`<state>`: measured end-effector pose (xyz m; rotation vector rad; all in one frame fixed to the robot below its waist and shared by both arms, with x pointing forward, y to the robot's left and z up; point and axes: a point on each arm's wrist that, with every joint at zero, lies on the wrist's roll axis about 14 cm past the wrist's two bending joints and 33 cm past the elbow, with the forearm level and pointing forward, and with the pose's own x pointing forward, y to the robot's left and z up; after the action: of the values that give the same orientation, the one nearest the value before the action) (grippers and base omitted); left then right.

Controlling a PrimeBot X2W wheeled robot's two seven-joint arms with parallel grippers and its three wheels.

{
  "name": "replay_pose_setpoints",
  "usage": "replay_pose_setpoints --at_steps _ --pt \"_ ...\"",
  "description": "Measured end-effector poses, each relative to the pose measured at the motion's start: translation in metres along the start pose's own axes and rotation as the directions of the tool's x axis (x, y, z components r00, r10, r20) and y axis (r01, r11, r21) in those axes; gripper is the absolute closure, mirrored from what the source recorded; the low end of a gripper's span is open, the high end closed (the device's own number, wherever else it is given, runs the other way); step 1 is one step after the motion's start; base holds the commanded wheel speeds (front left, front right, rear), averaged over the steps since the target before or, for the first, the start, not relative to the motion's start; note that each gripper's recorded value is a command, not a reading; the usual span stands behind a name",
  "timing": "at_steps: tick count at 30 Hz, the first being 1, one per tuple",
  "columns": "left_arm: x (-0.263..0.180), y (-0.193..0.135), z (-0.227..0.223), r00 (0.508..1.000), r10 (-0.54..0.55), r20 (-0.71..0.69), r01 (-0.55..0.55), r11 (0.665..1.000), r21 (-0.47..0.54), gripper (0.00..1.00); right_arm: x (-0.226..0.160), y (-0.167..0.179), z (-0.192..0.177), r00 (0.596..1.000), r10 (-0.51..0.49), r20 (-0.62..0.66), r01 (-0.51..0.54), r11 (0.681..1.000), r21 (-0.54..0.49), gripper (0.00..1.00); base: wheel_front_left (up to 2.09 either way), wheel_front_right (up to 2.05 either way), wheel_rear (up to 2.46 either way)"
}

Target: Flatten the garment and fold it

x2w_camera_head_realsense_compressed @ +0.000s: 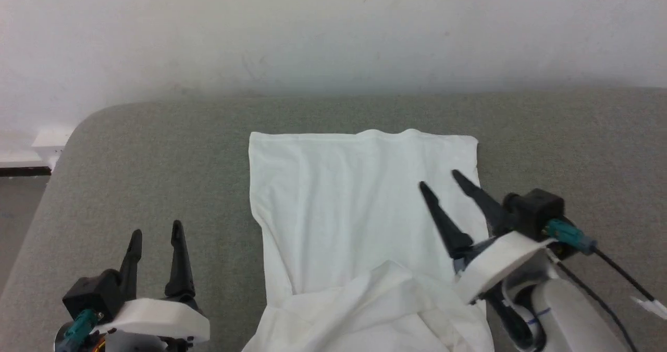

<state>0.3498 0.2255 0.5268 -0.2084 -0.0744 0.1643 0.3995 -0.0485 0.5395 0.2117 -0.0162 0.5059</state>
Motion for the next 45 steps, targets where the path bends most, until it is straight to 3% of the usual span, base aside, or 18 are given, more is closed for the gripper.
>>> replay_pose_setpoints --at_steps 4,9,16,23,27,32,37,42,43,45 --pt "0.006 -0.006 -0.002 1.0 -0.021 -0.013 0.021 1.0 0.002 0.0 -0.032 -0.058 0.014 0.98 -0.2 0.019 0.201 0.978 -0.058 0.0 0.0 0.0 0.0" --pt "0.031 -0.018 -0.005 0.995 -0.084 -0.047 0.083 0.996 -0.016 0.0 -0.071 -0.103 0.028 0.924 -0.38 0.031 0.381 0.92 -0.09 0.0 0.0 0.0 0.0" --pt "0.105 -0.043 0.0 0.973 -0.204 -0.109 0.2 0.979 -0.044 0.0 -0.077 -0.114 0.038 0.901 -0.432 0.037 0.434 0.896 -0.093 0.0 0.0 0.0 0.0" --pt "0.178 -0.062 -0.032 0.91 -0.266 -0.318 0.275 0.961 -0.017 0.0 -0.074 -0.129 0.016 0.886 -0.464 -0.014 0.462 0.885 -0.064 0.0 0.0 0.0 0.0" --pt "0.201 -0.061 -0.073 0.832 -0.249 -0.496 0.272 0.962 -0.027 0.0 -0.07 -0.136 0.003 0.88 -0.473 -0.035 0.472 0.881 -0.042 0.0 0.0 0.0 0.0" --pt "0.211 -0.06 -0.123 0.696 -0.227 -0.681 0.254 0.965 -0.062 0.0 -0.072 -0.148 -0.013 0.863 -0.501 -0.069 0.5 0.865 -0.036 0.0 0.0 0.0 0.0" --pt "0.206 -0.06 -0.172 0.543 -0.198 -0.816 0.256 0.965 -0.064 0.0 -0.079 -0.158 -0.028 0.841 -0.53 -0.104 0.53 0.847 -0.029 0.0 0.0 0.0 0.0" --pt "0.21 -0.06 -0.194 0.436 -0.162 -0.885 0.292 0.956 -0.031 0.0 -0.085 -0.166 -0.038 0.821 -0.555 -0.13 0.556 0.831 -0.036 0.0 0.0 0.0 0.0" --pt "0.211 -0.061 -0.197 0.414 -0.156 -0.897 0.3 0.954 -0.027 0.09 -0.087 -0.168 -0.04 0.817 -0.56 -0.134 0.561 0.827 -0.039 0.0 0.0 0.0 0.0" --pt "0.212 -0.064 -0.2 0.392 -0.155 -0.907 0.315 0.949 -0.025 1.0 -0.089 -0.17 -0.041 0.811 -0.568 -0.139 0.568 0.822 -0.043 0.0 0.0 0.0 0.0"
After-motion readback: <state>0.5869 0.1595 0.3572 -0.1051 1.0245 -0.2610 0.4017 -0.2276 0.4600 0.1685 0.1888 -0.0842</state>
